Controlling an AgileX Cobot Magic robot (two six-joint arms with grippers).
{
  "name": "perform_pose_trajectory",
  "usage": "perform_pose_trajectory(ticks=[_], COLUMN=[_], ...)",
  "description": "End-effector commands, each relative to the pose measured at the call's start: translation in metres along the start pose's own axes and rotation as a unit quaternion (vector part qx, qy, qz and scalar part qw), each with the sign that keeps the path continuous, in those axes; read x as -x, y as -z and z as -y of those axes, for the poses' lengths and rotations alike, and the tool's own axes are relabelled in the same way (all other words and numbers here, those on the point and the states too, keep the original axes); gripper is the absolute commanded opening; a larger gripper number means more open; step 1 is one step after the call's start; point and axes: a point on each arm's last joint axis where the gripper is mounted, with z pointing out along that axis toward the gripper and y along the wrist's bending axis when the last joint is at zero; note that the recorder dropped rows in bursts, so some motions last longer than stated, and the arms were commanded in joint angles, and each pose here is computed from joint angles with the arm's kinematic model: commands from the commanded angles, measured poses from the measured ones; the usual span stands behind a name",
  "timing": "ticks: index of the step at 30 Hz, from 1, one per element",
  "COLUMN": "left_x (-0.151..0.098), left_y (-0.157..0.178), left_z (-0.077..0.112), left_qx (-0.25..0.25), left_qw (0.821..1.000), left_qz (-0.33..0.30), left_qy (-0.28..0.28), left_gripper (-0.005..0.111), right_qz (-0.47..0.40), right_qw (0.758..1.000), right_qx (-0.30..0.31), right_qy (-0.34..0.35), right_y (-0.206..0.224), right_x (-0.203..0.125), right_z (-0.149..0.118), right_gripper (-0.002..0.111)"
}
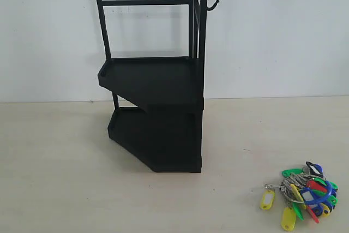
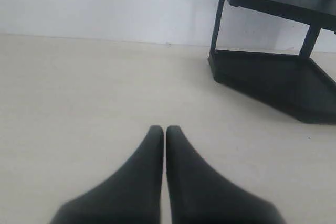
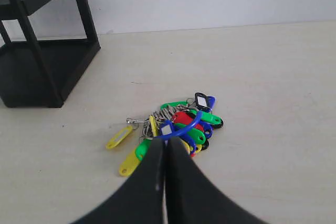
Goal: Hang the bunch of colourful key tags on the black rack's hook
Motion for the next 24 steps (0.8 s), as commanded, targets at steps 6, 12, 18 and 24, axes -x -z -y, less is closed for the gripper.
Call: perform_pose_trajectory(ticks=[6, 12, 18, 24], left_x=[0.0012, 0.0012, 0.0012, 0.0012], left_y=[0.0003, 0.0003, 0.0003, 0.0003], left_z=[-0.0001, -0.0001, -0.0001, -0.0001], left_qx=[0.001, 0.001, 0.001, 0.001], left_qw=[1.0, 1.0, 1.0, 1.0], left_qz=[0.006, 0.006, 0.006, 0.006], left_qy=[-0.004, -0.004, -0.004, -0.004], left_gripper=[0.004, 0.004, 0.004, 0.004], right_qz=[0.008, 0.008, 0.008, 0.007], right_qw=[1.0, 1.0, 1.0, 1.0], right_qx=[-0.003, -0.003, -0.003, -0.003], right_qy=[0.004, 0.004, 0.004, 0.008], right_y=[0.0004, 0.0004, 0.0004, 0.0004], right_x=[0.0013, 0.0013, 0.0013, 0.001], right_z=[0.0003, 0.0003, 0.0003, 0.0004], right_gripper=[0.0, 0.0, 0.0, 0.0])
